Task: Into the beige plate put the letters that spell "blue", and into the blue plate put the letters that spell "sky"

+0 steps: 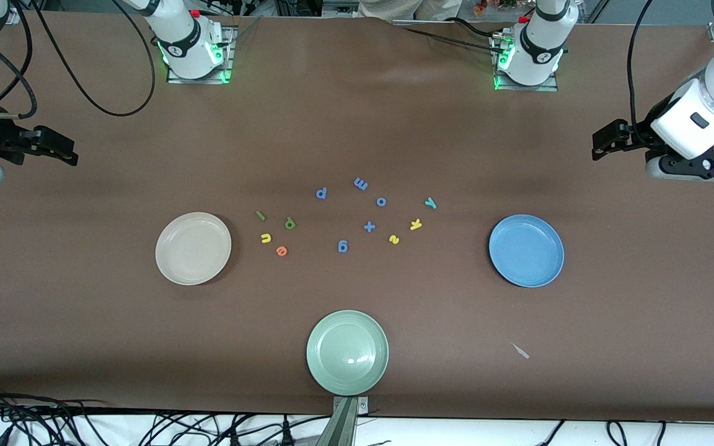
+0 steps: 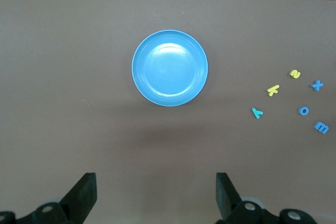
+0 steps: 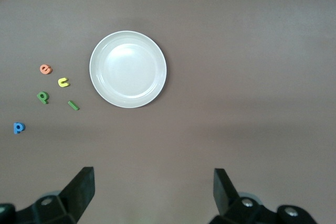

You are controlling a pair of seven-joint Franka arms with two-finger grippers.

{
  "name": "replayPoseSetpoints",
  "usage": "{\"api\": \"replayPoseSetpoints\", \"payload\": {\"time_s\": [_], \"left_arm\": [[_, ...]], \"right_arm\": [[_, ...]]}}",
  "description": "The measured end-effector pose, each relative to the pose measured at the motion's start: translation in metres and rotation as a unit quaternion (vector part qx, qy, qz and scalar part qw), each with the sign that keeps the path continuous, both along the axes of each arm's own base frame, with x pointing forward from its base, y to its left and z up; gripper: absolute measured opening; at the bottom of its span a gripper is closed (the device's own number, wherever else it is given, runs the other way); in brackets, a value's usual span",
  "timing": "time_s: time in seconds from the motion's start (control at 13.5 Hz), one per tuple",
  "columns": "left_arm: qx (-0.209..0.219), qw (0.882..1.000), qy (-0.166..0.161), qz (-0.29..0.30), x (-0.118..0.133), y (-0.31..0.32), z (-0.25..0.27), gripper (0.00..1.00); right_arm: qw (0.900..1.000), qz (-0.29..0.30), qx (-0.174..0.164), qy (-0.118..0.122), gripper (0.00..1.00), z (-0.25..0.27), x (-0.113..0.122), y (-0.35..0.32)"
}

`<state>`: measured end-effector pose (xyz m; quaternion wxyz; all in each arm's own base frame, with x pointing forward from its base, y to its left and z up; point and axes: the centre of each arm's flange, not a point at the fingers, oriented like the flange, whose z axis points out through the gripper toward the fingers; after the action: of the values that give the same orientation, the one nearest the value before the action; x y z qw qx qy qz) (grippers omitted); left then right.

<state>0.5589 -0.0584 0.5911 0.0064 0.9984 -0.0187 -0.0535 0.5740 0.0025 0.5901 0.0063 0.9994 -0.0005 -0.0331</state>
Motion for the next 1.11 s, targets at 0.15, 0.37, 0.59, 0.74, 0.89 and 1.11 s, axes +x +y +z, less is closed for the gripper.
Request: {"api": "replayPoseSetpoints", "payload": {"time_s": [0.15,0.37,0.59,0.74,0.89,1.11], "left_arm": [[0.0,1.0,0.0,0.0,0.0,0.0,0.0,1.0],[0.0,1.0,0.0,0.0,-0.0001,-0.0001,0.0,1.0],[0.0,1.0,0.0,0.0,-0.0001,-0.0002,0.0,1.0],[0.0,1.0,0.001,0.0,-0.0002,-0.0002,-0.0001,1.0],[0.0,1.0,0.001,0.0,-0.0003,-0.0002,-0.0002,1.0],[0.0,1.0,0.003,0.0,-0.0007,-0.0002,-0.0004,1.0]], "right_arm": [[1.0,0.001,0.0,0.001,1.0,-0.0002,-0.0001,0.0008],[1.0,0.003,0.0,0.0,1.0,-0.0001,-0.0001,0.0039],[1.0,0.003,0.0,0.0,1.0,-0.0001,0.0,0.0037],[1.0,0.003,0.0,0.0,1.0,0.0,0.0,0.0037],[1.0,0.004,0.0,0.0,1.0,0.0,0.0,0.0047],[1.0,0.006,0.0,0.0,1.0,0.0,0.0,0.0078]]}}
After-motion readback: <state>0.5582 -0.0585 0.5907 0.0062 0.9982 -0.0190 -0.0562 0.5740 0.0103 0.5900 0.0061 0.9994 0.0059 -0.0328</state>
